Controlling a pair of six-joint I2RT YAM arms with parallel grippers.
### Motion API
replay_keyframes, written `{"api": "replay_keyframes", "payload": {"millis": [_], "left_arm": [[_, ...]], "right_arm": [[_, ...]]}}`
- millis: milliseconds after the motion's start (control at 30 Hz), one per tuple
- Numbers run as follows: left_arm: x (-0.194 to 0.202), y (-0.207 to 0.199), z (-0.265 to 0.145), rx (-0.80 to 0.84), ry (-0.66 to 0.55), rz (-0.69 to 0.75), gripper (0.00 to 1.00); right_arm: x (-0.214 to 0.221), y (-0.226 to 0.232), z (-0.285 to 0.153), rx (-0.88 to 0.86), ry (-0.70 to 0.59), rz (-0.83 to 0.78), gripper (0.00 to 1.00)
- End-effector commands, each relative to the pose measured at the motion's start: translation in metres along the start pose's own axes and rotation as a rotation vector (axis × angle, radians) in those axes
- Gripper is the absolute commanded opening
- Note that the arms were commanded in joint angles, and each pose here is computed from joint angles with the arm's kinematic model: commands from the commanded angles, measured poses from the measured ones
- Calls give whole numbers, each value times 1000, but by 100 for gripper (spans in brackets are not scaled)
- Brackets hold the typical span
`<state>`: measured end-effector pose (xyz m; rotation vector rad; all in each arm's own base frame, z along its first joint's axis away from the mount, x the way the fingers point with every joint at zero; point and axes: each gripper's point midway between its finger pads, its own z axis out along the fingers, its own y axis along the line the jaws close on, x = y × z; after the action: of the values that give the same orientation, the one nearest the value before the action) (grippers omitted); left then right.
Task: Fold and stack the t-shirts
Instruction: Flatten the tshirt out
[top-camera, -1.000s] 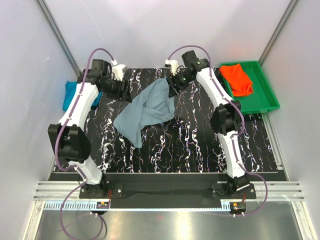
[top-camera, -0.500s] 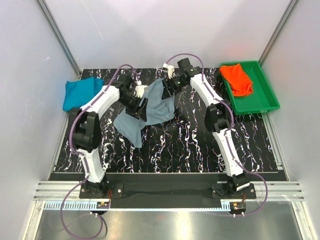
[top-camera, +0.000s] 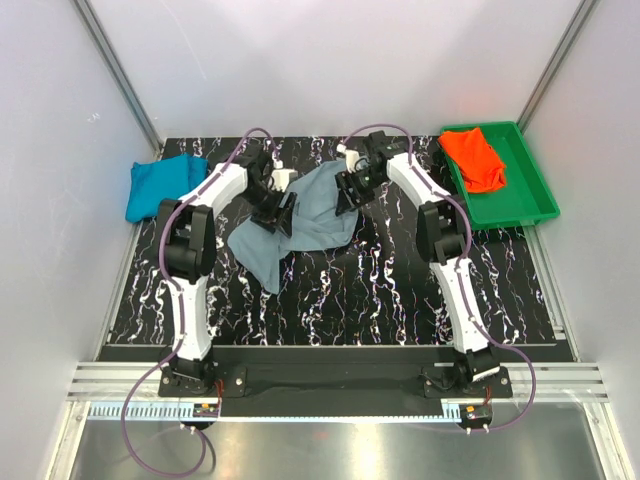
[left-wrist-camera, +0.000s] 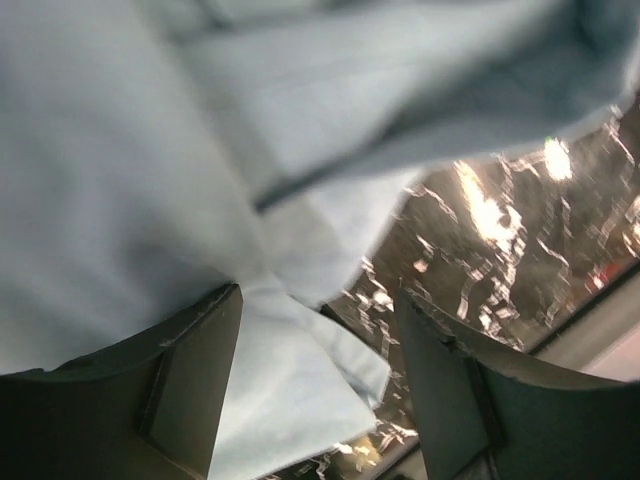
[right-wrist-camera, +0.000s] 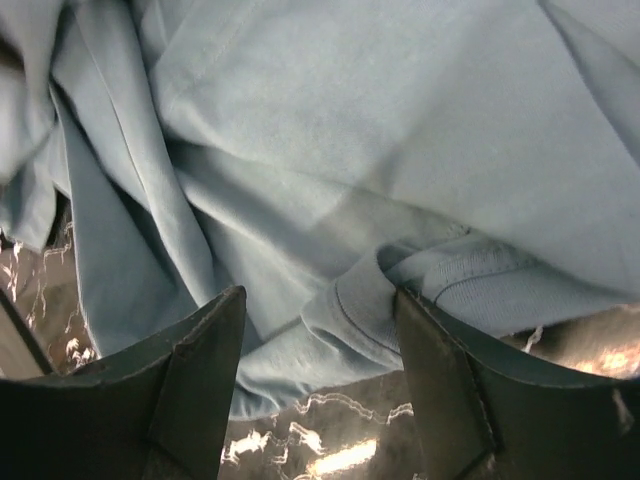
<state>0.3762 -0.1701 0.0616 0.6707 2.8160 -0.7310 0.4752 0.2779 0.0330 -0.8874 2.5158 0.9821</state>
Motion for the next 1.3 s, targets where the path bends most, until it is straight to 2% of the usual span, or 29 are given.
{"api": "replay_keyframes", "payload": {"millis": [0, 167, 367, 567, 733, 933, 1067, 1267], "left_arm": [[-24, 32, -9, -104, -63, -6, 69], [-36, 59, -9, -159, -78, -28, 70], [-60, 70, -11, -187, -131, -21, 71], [-94, 53, -53, -202, -262, 37, 71], [-95, 26, -91, -177, -331, 72, 71], [-66, 15, -81, -120, -277, 35, 71], [-57, 16, -76, -119, -253, 27, 71], [-52, 10, -76, -120, -244, 41, 71]], "right_arm": [[30, -2, -24, 79, 99, 47, 69], [41, 0, -43, 126, 121, 63, 68], [63, 20, -60, 126, 155, 101, 68], [20, 31, -106, 232, 35, -57, 68], [-27, 29, -122, 280, -80, -170, 68], [-60, 11, -95, 237, -154, -181, 66], [-55, -11, -60, 220, -122, -170, 66], [-62, -38, -36, 256, -140, -191, 67]]}}
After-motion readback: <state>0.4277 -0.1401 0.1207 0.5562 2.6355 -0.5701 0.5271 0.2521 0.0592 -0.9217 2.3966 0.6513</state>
